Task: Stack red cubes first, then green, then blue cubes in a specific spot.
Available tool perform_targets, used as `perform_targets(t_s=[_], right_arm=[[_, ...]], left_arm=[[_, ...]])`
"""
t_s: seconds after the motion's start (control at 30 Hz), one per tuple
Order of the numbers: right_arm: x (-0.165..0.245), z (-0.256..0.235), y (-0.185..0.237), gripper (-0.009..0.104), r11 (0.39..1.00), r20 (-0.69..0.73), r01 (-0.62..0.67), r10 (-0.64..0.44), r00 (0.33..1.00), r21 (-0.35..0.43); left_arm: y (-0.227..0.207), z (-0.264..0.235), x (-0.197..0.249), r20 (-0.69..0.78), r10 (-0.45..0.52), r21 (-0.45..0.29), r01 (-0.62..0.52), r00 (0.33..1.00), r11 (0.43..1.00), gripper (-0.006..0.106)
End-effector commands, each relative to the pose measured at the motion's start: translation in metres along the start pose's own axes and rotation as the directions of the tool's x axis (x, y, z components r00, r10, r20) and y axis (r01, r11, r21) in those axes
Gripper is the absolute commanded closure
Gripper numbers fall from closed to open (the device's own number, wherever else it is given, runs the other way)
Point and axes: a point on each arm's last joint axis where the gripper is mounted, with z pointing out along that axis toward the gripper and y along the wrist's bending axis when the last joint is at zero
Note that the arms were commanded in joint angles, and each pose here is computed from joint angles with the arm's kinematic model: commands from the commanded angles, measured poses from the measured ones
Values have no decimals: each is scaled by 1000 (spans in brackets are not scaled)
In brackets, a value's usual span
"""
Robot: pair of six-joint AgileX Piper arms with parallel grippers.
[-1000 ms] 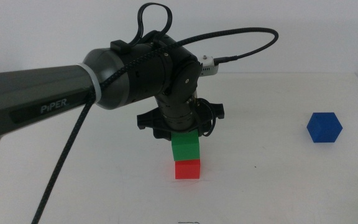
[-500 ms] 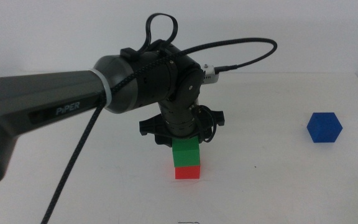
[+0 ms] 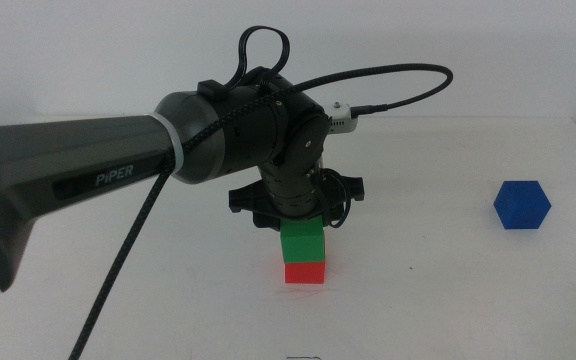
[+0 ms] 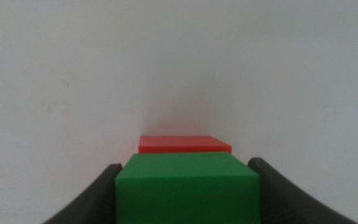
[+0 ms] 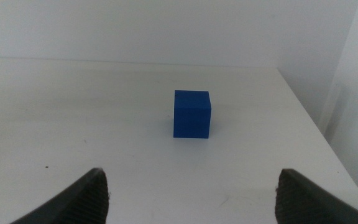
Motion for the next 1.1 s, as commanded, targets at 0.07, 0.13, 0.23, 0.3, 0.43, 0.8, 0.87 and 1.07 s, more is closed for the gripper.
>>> perform_targets(t_s=[0.07,0.13,0.23,0.3,0.43,0.8,0.87,1.07], right_arm=[[-13,-3,0,20,1000,103,26,-26,994,5],[-13,-3,0,20,1000,103,26,-26,994,5],[-13,-3,0,20,1000,103,26,-26,994,5],[-13,-3,0,20,1000,103,26,-26,994,5],[-13,-3,0,20,1000,103,26,-26,994,5],[-13,-3,0,20,1000,103,26,-26,994,5],[-13,-3,0,20,1000,103,26,-26,994,5],[-13,-3,0,20,1000,103,26,-26,994,5]], left_arm=[[-7,-25,-11,85,-9,78,2,996,997,102],[-7,-25,-11,87,-9,80,2,996,997,102],[-8,-25,-11,92,-9,86,1,996,996,102],[-8,-25,-11,92,-7,86,-1,996,996,99],[-8,-25,-12,97,10,87,-19,995,996,92],[-9,-26,-12,105,28,92,-37,994,995,55],[-9,-26,-12,106,35,91,-45,994,995,43],[-9,-26,-12,108,36,91,-46,994,995,29]])
